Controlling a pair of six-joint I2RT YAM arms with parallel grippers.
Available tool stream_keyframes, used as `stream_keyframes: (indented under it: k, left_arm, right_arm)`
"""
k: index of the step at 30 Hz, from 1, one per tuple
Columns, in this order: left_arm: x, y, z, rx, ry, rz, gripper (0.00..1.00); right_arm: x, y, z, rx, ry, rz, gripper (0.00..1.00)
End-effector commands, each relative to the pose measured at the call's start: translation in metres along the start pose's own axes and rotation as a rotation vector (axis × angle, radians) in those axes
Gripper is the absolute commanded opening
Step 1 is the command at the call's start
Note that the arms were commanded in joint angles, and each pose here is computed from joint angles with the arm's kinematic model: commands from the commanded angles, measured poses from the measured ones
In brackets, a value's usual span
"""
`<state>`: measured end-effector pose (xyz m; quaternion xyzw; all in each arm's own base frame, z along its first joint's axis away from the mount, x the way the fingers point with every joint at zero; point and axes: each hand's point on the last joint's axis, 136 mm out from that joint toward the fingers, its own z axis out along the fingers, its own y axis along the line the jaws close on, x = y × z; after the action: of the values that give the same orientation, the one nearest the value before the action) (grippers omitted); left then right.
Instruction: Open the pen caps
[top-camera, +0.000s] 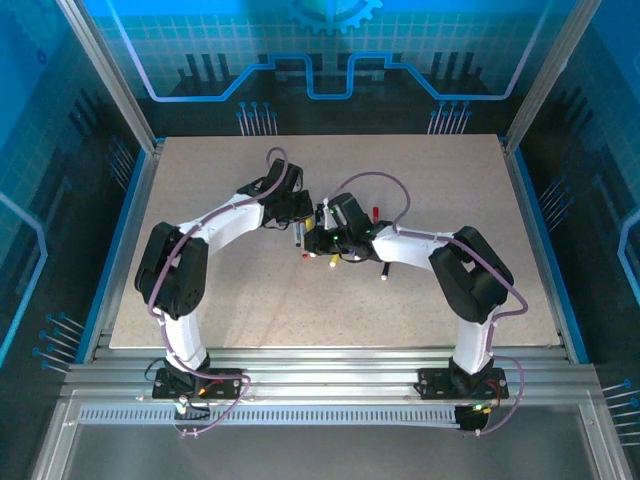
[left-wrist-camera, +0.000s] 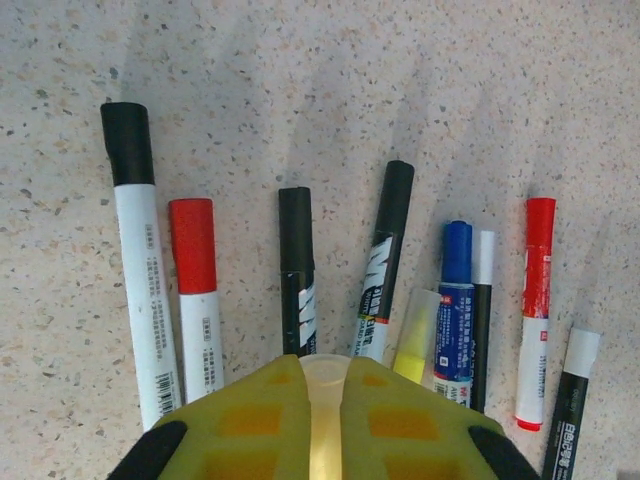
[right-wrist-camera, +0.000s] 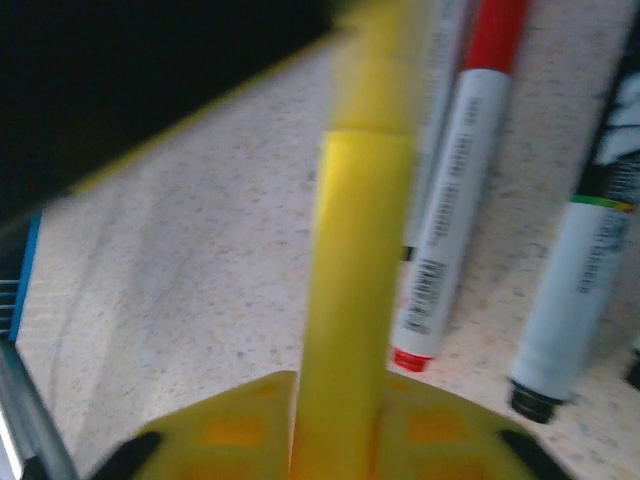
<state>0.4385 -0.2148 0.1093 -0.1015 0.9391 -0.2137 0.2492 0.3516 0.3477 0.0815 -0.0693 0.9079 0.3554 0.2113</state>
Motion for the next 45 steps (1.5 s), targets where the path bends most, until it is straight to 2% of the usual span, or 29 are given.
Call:
stream_keyframes:
  k: [1, 2, 4, 7, 11, 18, 29, 36, 37, 39, 45]
  left_arm:
    - [0.007, -0.007, -0.006, 0.025, 0.014, -0.006, 0.05]
    - [0.008, -0.005, -0.006, 0.018, 0.014, -0.006, 0.05]
    - [0.006, -0.001, -0.009, -0.006, -0.001, -0.009, 0.14]
    - [0.001, 0.003, -0.013, -0.032, -0.030, -0.010, 0.39]
    - [0.001, 0.002, -0.010, -0.029, -0.023, -0.013, 0.42]
    - [0.008, 0.002, 0.000, -0.011, 0.003, -0.029, 0.37]
    - [0.018, 0.003, 0.007, 0.017, 0.029, -0.045, 0.29]
    - [0.021, 0.004, 0.013, 0.019, 0.042, -0.043, 0.18]
    - [0.022, 0.006, 0.014, 0.016, 0.043, -0.045, 0.14]
    - [0.022, 0.009, 0.016, 0.001, 0.041, -0.043, 0.00]
    - [0.009, 0.015, 0.020, -0.031, 0.001, -0.048, 0.00]
  right_arm:
    - [-0.018, 0.006, -0.002, -0.021, -0.040, -0.016, 0.00]
    - [-0.018, 0.006, -0.004, -0.025, -0.041, -0.018, 0.00]
    - [-0.015, 0.008, -0.008, -0.039, -0.040, -0.029, 0.00]
    - [-0.010, 0.013, -0.015, -0.078, -0.044, -0.046, 0.00]
    - [-0.002, 0.015, -0.018, -0.110, -0.032, -0.041, 0.00]
    - [0.006, 0.017, -0.014, -0.137, -0.025, -0.023, 0.00]
    - [-0.003, 0.017, -0.011, -0.120, -0.038, -0.017, 0.00]
    - [-0.001, 0.017, -0.007, -0.126, -0.027, -0.005, 0.00]
    - [-0.001, 0.016, -0.006, -0.127, -0.024, -0.002, 0.00]
    - [0.001, 0.015, -0.005, -0.127, -0.018, 0.005, 0.00]
    - [0.018, 0.021, -0.008, -0.163, 0.059, 0.034, 0.00]
